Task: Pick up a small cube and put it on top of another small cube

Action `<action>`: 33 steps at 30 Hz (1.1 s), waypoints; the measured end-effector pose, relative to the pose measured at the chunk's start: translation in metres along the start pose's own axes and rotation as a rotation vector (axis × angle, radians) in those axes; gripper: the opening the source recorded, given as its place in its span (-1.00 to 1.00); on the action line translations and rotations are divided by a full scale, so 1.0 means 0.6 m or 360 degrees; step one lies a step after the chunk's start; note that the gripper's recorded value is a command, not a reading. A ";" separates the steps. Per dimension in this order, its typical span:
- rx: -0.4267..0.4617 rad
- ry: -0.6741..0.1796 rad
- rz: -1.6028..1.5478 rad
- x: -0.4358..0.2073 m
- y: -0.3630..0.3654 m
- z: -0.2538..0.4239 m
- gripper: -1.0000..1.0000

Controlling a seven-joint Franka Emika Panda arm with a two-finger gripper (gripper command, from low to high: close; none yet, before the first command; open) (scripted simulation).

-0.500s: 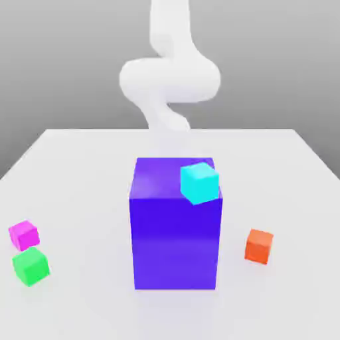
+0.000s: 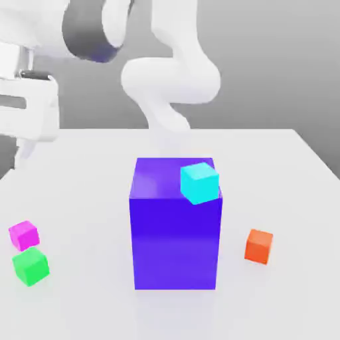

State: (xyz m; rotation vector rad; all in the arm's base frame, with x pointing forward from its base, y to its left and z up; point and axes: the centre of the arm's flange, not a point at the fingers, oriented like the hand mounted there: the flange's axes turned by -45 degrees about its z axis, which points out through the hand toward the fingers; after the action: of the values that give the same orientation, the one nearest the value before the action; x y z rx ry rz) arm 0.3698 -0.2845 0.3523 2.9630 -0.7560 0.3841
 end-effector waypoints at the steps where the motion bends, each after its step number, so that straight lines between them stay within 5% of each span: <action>1: -0.0010 -0.0049 0.0042 -0.017 0.027 0.031 0.00; 8: -0.0054 -0.0374 0.0348 -0.191 0.191 0.211 0.00; 13: -0.0058 -0.0405 0.0367 -0.229 0.202 0.301 0.00; 14: -0.0057 -0.0406 0.0369 -0.234 0.202 0.317 -1.00; 27: -0.0053 -0.0407 0.0369 -0.208 0.198 0.229 -1.00; 33: -0.0041 -0.0407 0.0307 -0.096 0.051 0.175 -1.00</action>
State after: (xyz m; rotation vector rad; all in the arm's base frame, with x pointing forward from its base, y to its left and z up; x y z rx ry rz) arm 0.3299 -0.2969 0.2358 2.9573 -1.0685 0.0008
